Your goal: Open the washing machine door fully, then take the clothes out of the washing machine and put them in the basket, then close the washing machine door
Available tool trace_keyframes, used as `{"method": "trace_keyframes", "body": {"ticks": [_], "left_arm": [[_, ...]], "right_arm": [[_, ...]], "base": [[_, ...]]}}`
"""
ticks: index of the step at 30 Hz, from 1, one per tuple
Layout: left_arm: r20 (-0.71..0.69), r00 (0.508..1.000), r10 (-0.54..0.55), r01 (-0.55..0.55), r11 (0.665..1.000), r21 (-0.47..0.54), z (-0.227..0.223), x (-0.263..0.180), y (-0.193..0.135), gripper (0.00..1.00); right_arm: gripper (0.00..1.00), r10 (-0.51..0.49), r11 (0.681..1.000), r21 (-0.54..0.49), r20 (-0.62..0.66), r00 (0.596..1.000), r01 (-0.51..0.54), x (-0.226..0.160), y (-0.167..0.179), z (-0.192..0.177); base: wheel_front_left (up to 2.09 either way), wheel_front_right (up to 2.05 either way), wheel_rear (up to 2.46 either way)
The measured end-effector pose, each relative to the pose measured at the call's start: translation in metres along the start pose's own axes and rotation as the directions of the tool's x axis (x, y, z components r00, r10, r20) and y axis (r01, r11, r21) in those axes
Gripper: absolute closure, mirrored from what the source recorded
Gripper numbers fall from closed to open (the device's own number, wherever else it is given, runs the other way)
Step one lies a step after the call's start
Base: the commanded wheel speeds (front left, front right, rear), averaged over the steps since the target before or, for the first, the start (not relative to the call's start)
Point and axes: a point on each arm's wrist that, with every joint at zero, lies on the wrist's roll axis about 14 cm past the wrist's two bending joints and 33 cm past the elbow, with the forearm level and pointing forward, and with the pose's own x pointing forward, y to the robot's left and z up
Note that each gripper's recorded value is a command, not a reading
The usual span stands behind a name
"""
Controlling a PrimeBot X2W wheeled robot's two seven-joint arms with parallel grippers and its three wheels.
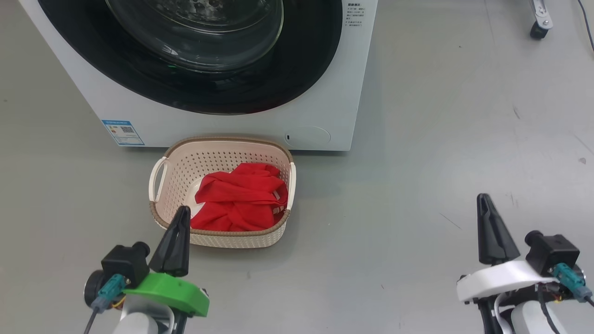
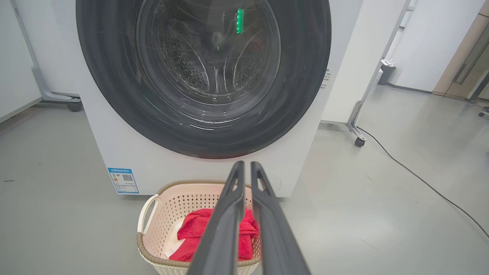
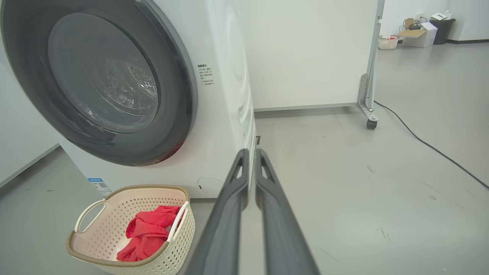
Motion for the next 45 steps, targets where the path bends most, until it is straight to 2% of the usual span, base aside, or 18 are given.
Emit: {"method": "trace_keyframes", "body": {"ticks": [4,11,22,32,45], "left_arm": [[-0.028,0.999,0.014,-0.014,1.000,-0.013,-0.010,-0.006,0.003,1.00],[-0.008,1.000,0.026,-0.026,0.995,-0.092,-0.004,-0.007,0.002,1.00],[0.000,0.997,0.072,-0.070,0.970,-0.233,0.003,-0.008,0.011,1.00],[-0.007,0.994,0.106,-0.102,0.933,-0.346,0.005,-0.011,0.019,1.00],[-0.016,0.991,0.135,-0.126,0.870,-0.476,0.009,-0.013,0.028,1.00]], "right_arm": [[1.00,-0.012,1.000,0.022,-0.027,1.000,0.013,-0.005,-0.001,-0.009],[1.00,-0.031,0.995,0.096,-0.025,0.999,0.033,-0.006,-0.003,-0.007],[1.00,-0.074,0.966,0.246,-0.035,0.997,0.080,-0.008,-0.012,-0.004],[1.00,-0.100,0.924,0.366,-0.054,0.994,0.112,-0.011,-0.019,-0.004],[1.00,-0.125,0.847,0.511,-0.080,0.989,0.149,-0.014,-0.028,-0.005]], "base": [[0.00,0.00,0.00],[0.00,0.00,0.00],[0.00,0.00,0.00],[0.00,0.00,0.00],[0.00,0.00,0.00]]}}
